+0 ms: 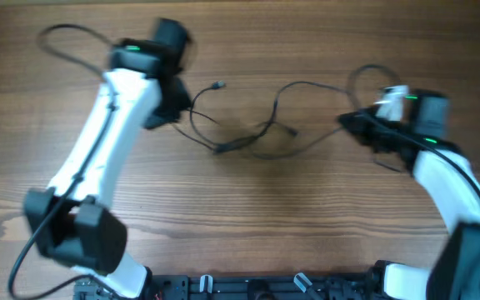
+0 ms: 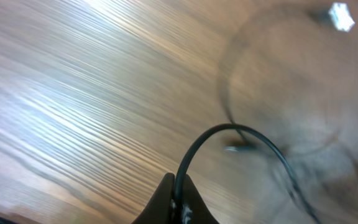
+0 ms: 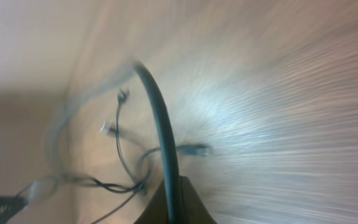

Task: Untangle cables
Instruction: 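Pull the cables apart, left gripper leftward and right gripper rightward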

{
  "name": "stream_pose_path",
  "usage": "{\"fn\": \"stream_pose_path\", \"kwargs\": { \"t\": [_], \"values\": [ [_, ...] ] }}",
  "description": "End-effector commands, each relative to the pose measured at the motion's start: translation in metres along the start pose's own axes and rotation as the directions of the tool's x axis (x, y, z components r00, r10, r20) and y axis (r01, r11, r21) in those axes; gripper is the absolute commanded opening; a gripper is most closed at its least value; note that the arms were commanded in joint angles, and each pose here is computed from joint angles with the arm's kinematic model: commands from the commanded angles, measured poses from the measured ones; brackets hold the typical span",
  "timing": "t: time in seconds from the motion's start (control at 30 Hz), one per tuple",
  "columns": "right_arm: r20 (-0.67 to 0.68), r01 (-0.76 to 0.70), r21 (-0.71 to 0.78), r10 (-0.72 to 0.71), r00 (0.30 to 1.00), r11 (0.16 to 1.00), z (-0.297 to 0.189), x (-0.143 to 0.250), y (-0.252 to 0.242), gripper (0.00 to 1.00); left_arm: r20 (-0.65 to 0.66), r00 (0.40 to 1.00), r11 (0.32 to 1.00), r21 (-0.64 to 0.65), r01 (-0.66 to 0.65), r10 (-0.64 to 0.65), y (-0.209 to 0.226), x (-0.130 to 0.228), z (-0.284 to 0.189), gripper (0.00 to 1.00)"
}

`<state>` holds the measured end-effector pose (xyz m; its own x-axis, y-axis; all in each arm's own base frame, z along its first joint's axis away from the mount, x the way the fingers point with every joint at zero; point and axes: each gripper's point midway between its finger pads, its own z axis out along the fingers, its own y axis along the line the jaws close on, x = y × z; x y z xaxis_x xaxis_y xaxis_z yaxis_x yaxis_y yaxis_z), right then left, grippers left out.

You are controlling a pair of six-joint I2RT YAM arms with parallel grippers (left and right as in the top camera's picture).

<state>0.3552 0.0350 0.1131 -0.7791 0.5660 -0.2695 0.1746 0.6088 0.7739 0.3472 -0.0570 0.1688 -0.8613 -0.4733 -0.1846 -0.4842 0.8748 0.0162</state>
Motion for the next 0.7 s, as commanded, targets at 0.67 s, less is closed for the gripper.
{"fn": "stream_pose_path", "kwargs": {
  "t": [0.67],
  "values": [
    [0.531,-0.17,0.093,0.095,0.842,0.981,-0.173,-0.089,-0.058,0.05,0.101,0.721,0.72,-0.051,0.692,-0.686,0.249,-0.069,-0.021,0.04]
  ]
}}
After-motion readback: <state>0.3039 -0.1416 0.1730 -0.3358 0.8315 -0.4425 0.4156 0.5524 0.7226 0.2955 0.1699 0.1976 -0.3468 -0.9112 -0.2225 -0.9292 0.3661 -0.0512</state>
